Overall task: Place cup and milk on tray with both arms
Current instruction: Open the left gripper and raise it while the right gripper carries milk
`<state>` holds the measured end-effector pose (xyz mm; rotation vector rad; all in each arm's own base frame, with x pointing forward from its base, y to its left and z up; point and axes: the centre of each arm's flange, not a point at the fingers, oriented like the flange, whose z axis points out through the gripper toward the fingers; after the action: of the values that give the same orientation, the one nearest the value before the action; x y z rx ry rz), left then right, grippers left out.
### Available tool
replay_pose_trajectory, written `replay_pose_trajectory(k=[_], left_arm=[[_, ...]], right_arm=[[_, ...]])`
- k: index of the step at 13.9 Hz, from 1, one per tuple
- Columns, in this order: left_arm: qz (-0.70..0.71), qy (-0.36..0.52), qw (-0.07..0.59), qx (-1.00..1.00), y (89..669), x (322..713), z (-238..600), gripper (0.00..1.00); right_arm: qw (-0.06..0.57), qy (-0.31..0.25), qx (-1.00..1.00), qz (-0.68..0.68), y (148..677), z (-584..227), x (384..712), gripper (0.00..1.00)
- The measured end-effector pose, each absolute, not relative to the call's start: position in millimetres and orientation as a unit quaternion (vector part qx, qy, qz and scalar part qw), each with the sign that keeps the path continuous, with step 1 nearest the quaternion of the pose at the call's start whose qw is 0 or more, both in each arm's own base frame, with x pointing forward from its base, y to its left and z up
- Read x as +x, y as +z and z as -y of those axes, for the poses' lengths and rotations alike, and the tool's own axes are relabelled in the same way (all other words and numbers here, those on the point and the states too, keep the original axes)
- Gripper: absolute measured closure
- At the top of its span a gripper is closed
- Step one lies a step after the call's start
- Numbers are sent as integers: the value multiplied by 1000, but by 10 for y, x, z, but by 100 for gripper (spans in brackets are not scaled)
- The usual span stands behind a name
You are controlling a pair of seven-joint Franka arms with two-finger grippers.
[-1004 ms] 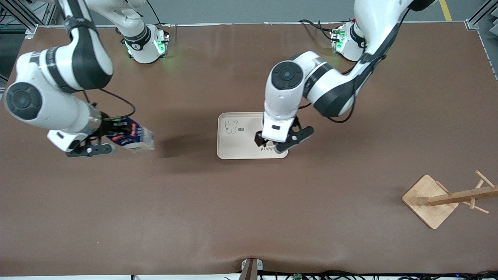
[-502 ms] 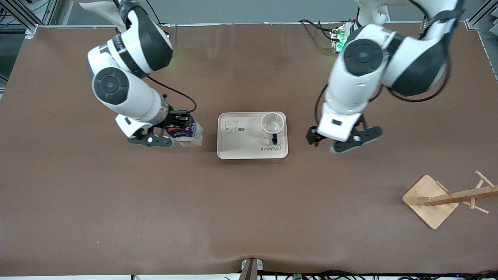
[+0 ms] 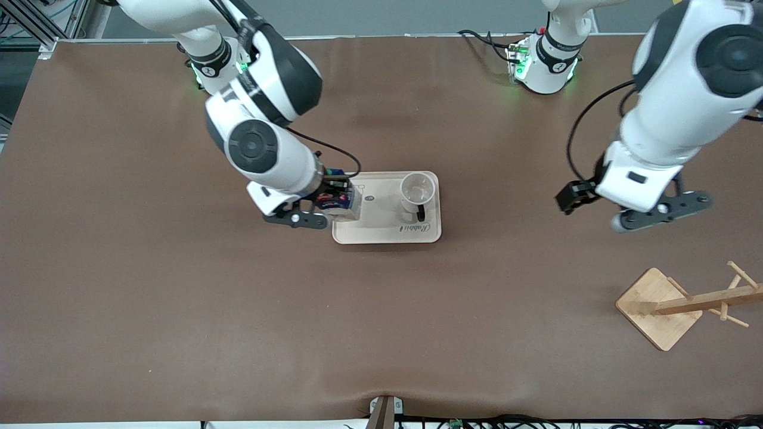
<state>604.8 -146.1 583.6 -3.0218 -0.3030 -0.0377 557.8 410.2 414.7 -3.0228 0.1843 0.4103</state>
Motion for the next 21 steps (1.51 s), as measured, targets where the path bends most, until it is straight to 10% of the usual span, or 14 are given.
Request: replay_pose_trajectory(k=[21], left_arm=[[6, -1, 43, -999, 6610, 5414, 503, 0]], right_arm=[[-15, 119, -991, -63, 3373, -4602, 5453, 41]])
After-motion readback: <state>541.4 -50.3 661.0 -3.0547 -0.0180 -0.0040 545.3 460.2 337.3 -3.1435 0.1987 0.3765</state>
